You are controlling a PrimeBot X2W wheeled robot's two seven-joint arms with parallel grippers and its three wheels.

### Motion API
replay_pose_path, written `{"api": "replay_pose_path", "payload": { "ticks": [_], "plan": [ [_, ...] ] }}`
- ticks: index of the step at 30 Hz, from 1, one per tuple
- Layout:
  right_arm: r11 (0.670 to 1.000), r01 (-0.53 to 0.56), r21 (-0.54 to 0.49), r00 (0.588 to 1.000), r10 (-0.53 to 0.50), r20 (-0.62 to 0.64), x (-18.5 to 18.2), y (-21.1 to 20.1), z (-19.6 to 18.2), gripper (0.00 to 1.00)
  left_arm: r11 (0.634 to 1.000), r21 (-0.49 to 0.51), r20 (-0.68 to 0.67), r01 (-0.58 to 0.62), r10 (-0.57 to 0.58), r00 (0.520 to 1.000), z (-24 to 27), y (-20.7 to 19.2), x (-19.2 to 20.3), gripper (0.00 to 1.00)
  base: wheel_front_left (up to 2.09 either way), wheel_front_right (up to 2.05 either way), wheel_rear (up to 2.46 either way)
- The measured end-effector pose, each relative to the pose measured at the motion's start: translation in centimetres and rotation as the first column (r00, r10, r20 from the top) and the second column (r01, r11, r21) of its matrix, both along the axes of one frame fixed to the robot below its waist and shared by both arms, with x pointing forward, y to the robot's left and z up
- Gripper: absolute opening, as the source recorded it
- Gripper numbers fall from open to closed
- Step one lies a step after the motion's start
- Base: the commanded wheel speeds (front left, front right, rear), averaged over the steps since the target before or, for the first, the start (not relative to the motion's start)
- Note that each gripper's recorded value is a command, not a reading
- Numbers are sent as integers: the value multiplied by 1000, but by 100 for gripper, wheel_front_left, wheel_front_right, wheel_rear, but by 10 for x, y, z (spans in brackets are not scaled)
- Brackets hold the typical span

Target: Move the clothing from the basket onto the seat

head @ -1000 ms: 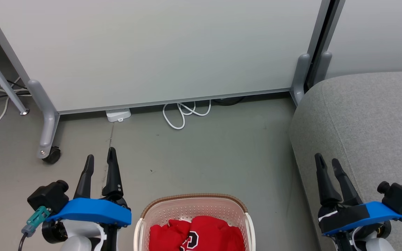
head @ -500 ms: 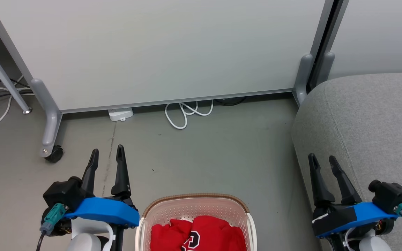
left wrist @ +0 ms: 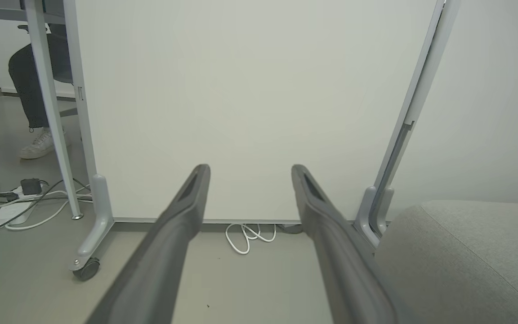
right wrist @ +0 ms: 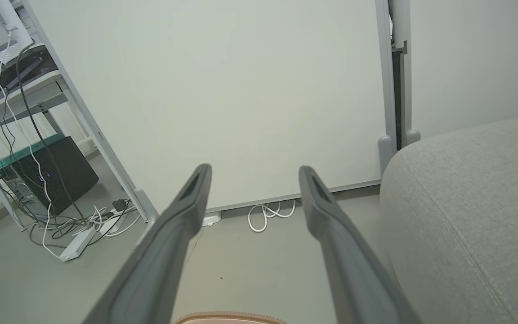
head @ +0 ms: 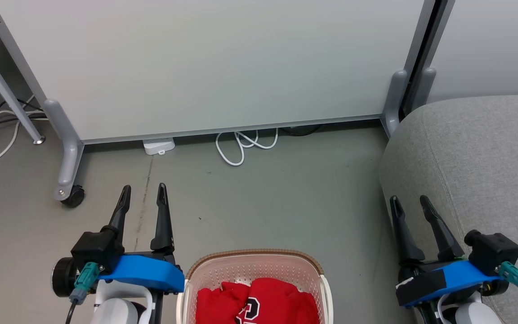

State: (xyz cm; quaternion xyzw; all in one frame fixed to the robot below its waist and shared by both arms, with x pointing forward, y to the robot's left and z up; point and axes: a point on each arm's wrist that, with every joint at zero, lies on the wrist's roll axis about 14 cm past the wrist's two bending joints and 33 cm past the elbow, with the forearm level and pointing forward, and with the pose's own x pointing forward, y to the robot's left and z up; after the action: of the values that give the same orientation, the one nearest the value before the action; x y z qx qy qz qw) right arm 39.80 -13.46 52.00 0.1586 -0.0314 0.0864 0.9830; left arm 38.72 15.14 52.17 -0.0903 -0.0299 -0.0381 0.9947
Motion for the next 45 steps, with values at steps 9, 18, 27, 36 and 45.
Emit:
{"api": "replay_pose_path", "payload": {
  "ticks": [9, 18, 27, 36, 45],
  "plan": [
    [997, -22, -72, 999, 24, 24, 0, 8, 1, 100, 998, 70, 28, 4, -6, 1000, 3, -1, -1, 100, 0, 0, 0],
    [990, -36, -137, 998, 43, 49, 0, 14, 3, 100, 992, 123, 47, 12, -18, 999, 3, -3, -2, 100, 0, 0, 0],
    [980, -50, -190, 996, 64, 69, 0, 19, 4, 100, 987, 157, 58, 23, -33, 998, 2, -5, -3, 100, 0, 0, 0],
    [970, -62, -237, 993, 84, 82, -1, 25, 4, 100, 979, 200, 71, 28, -43, 997, 2, -7, -4, 100, 0, 0, 0],
    [971, -62, -232, 994, 81, 75, -1, 24, 2, 100, 982, 187, 67, 29, -42, 997, 1, -6, -4, 100, 0, 0, 0]
  ]
}}
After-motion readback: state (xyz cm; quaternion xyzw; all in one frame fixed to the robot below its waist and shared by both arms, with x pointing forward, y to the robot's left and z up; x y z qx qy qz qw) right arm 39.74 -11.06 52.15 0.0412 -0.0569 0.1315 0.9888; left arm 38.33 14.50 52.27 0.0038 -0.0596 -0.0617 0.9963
